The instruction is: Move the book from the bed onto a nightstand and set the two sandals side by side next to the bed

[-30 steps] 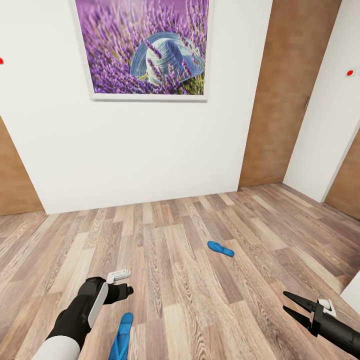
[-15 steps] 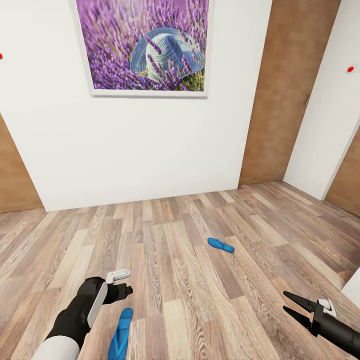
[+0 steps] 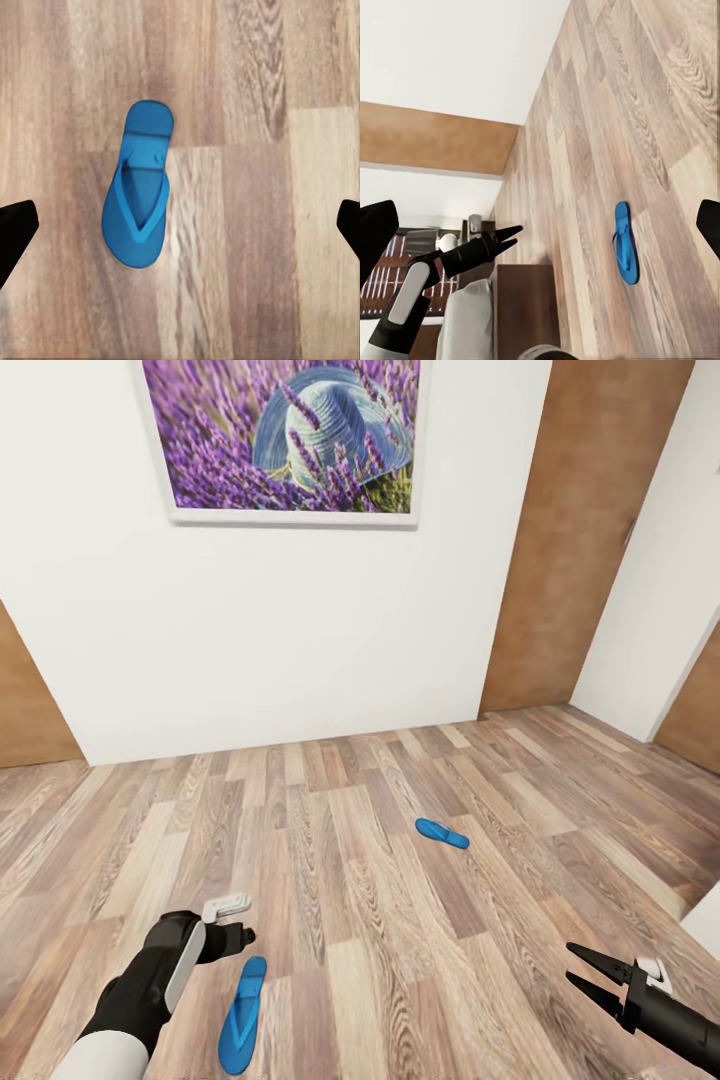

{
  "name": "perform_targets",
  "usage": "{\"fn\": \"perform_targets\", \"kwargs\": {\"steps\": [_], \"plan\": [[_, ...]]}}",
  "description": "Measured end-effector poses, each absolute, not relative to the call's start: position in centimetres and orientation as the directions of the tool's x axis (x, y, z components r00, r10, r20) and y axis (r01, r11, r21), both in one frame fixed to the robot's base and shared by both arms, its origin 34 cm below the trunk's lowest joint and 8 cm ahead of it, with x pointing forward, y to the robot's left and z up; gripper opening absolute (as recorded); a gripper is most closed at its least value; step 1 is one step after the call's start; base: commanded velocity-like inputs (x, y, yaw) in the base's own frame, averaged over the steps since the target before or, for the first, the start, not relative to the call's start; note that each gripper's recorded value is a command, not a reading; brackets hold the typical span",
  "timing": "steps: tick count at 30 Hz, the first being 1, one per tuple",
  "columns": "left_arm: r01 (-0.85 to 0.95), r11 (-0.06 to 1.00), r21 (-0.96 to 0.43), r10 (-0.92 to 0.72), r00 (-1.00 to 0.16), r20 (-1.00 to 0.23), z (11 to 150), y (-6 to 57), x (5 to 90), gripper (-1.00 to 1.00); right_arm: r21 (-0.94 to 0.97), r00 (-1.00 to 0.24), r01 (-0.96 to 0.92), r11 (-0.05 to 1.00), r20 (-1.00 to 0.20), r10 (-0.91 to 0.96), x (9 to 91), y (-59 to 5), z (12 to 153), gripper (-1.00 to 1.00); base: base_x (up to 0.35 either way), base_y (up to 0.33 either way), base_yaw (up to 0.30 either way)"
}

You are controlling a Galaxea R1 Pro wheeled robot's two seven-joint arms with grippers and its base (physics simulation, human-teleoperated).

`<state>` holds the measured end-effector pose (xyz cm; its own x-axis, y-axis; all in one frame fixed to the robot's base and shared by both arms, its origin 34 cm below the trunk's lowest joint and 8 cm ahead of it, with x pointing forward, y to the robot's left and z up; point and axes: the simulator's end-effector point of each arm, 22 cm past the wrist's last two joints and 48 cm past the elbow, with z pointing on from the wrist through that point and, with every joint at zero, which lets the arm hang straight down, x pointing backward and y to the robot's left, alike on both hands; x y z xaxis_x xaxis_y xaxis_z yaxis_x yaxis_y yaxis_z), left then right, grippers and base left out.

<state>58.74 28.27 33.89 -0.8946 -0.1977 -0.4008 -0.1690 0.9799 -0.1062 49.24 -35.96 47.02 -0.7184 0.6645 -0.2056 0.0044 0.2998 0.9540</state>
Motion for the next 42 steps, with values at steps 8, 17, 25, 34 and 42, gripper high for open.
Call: {"fn": "perform_targets", "kwargs": {"steps": [8,17,25,34,42], "plan": [[-0.176,0.980,-0.090,-0.197,-0.906,-0.375,32.2,28.9,58.2,1.00,0.954,-0.725,0.035,0.299,-0.182,0.665,49.1,-35.9,45.6,1.00,0.000,0.000,0.000],[-0.177,0.981,-0.083,-0.195,-0.920,-0.341,30.3,28.7,57.5,1.00,0.952,-0.731,0.071,0.299,-0.155,0.665,48.9,-35.9,44.0,1.00,0.000,0.000,0.000],[-0.179,0.981,-0.078,-0.194,-0.931,-0.310,28.6,28.7,56.8,1.00,0.949,-0.735,0.102,0.298,-0.130,0.665,48.7,-35.9,42.6,1.00,0.000,0.000,0.000],[-0.181,0.981,-0.071,-0.194,-0.942,-0.276,26.7,28.7,55.9,1.00,0.946,-0.739,0.136,0.295,-0.101,0.666,48.4,-35.9,41.1,1.00,0.000,0.000,0.000],[-0.181,0.981,-0.065,-0.191,-0.951,-0.245,25.1,28.6,55.1,1.00,0.940,-0.742,0.167,0.297,-0.078,0.665,48.0,-35.9,39.6,1.00,0.000,0.000,0.000]]}}
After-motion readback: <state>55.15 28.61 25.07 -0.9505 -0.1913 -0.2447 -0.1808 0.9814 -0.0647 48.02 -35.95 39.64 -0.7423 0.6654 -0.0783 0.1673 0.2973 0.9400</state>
